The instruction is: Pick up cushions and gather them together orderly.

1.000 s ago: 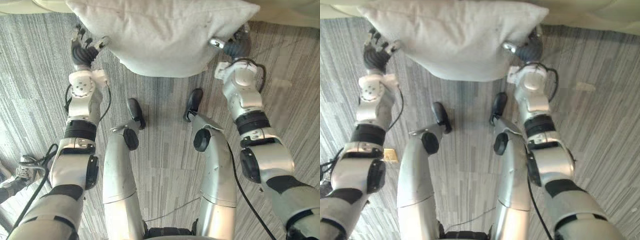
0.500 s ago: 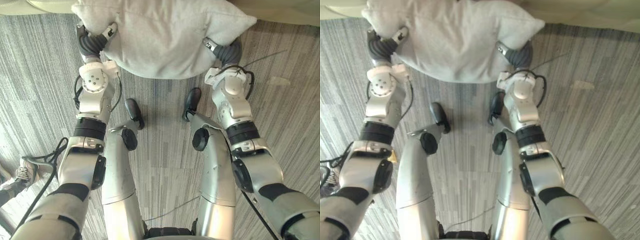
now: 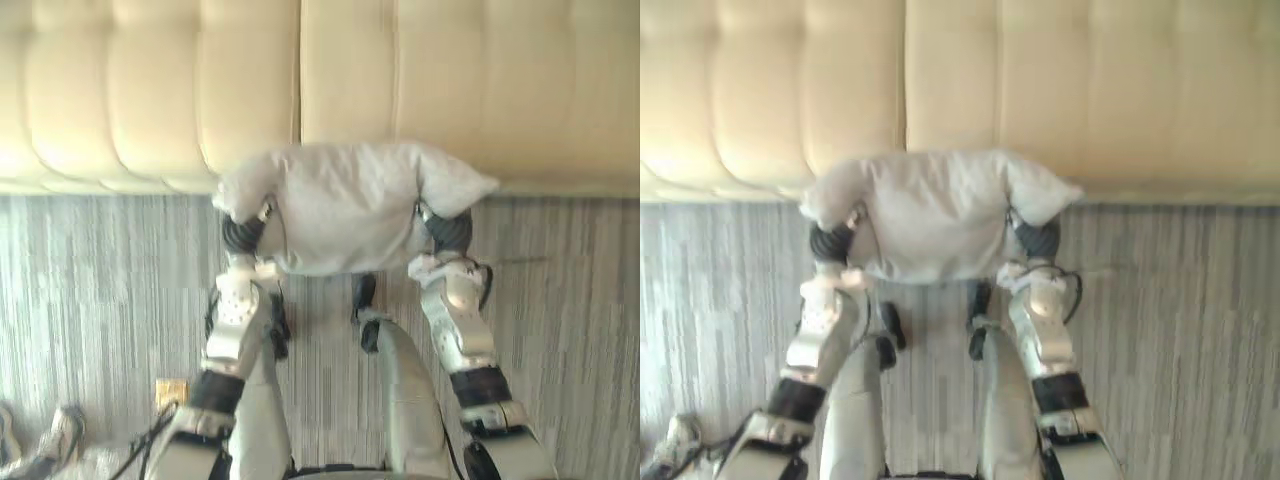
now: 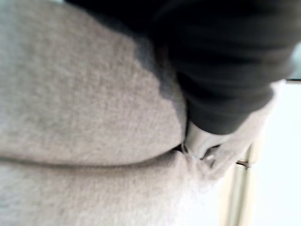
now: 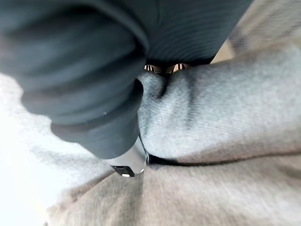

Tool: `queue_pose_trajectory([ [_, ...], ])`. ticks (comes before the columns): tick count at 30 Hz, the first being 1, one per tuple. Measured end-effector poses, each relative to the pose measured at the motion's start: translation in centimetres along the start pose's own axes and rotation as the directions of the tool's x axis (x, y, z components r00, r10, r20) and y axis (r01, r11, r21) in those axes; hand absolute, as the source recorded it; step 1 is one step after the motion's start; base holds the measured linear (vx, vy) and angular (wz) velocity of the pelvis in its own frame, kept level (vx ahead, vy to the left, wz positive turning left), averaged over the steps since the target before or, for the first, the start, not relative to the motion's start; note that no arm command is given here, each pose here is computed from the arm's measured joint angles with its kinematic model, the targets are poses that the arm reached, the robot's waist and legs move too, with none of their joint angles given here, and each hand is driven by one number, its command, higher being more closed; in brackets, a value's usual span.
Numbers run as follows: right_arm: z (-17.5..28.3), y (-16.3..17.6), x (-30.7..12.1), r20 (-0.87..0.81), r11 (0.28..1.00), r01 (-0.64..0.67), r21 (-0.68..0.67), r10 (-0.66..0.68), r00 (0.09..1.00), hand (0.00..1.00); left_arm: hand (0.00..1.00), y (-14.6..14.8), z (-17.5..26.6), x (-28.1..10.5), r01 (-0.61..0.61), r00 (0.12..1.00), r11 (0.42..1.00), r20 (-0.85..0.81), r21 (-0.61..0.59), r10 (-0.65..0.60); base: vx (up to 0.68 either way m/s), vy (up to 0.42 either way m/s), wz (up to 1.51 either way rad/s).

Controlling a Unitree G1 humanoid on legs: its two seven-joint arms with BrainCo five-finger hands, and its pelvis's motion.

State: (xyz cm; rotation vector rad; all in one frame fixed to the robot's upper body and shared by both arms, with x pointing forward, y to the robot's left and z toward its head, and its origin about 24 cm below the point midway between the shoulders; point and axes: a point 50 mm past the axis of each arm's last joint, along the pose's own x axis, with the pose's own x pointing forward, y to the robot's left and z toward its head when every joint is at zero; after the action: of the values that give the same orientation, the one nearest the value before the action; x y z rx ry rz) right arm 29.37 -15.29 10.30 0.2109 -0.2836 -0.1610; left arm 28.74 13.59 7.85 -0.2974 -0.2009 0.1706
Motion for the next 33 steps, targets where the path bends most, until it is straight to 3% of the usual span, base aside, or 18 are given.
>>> queue_pose_trajectory([
  [4,-1.5,-0.3,-3.4,-0.063,0.997,-0.065,-0.044,0.062,0.996,1.00,1.00,2.2,-1.7,-3.3,-0.048,0.996,0.999,-0.076,0.006,0.048,0.15,0.002,-0.12],
  [7,-4.0,-1.4,-7.1,-0.203,0.992,-0.112,-0.062,0.097,0.974,1.00,1.00,4.3,-3.1,-6.6,-0.067,0.984,0.997,-0.163,0.033,0.071,0.15,0.008,-0.15],
  [14,-5.0,-2.6,-7.6,-0.267,0.979,-0.172,-0.112,0.137,0.954,1.00,1.00,5.5,-4.1,-8.0,-0.001,0.970,0.998,-0.244,0.068,0.018,0.09,0.010,-0.02],
  [22,-6.7,-3.5,-8.9,-0.360,0.974,-0.185,-0.131,0.128,0.924,1.00,1.00,6.6,-6.1,-10.0,-0.025,0.932,0.996,-0.359,0.088,0.055,0.02,0.016,-0.20],
  [25,-5.9,-3.2,-8.6,-0.322,0.980,-0.169,-0.109,0.127,0.938,1.00,1.00,6.2,-5.2,-9.4,0.000,0.948,0.997,-0.316,0.080,0.025,0.13,-0.125,0.16],
  [29,-5.9,-3.9,-7.8,-0.324,0.974,-0.173,-0.149,0.117,0.939,1.00,1.00,6.1,-6.4,-10.4,-0.014,0.925,0.998,-0.378,0.064,0.037,0.22,0.089,-0.19],
  [30,-7.4,-4.0,-9.5,-0.402,0.980,-0.150,-0.128,0.087,0.911,1.00,1.00,6.6,-6.6,-11.2,-0.007,0.912,0.996,-0.409,0.086,0.042,0.61,0.328,-0.87],
  [33,-8.2,-3.3,-8.7,-0.415,0.979,-0.164,-0.120,0.101,0.904,1.00,1.00,6.9,-5.8,-10.4,-0.005,0.930,0.995,-0.366,0.097,0.040,0.59,0.142,-0.51],
])
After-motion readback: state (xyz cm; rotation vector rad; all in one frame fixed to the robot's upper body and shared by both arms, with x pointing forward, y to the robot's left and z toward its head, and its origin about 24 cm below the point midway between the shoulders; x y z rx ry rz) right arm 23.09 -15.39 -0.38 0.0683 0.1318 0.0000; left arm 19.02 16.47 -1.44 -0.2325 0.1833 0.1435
